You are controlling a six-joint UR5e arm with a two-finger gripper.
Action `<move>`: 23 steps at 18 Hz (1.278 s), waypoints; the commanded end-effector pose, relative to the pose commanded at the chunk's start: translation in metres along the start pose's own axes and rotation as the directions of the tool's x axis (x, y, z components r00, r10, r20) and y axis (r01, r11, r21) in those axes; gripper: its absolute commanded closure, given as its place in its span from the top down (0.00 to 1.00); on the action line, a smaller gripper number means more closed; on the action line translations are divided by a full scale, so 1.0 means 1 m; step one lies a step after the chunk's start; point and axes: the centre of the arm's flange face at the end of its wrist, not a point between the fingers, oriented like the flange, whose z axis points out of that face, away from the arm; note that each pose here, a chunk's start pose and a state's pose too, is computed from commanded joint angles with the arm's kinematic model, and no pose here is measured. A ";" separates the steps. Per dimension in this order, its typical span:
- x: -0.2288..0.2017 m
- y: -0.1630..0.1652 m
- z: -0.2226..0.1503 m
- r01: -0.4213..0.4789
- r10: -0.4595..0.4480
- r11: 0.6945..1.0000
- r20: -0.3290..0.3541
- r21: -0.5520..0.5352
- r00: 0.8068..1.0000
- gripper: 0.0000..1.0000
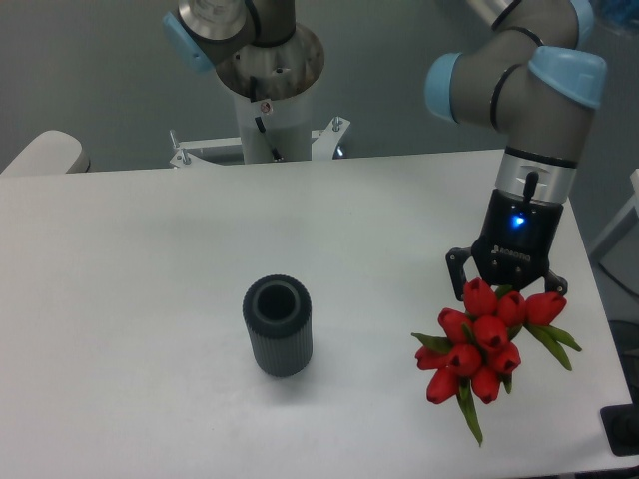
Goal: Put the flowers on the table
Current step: 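Carry the tulips toward the table center and lower them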
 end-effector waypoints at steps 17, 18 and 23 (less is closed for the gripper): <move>0.079 0.041 0.068 0.295 -0.203 0.784 0.223 -0.547 0.953 0.32; 0.081 0.046 0.075 0.319 -0.221 0.766 0.237 -0.559 0.946 0.32; 0.093 0.059 0.116 0.394 -0.244 0.676 0.315 -0.623 0.917 0.32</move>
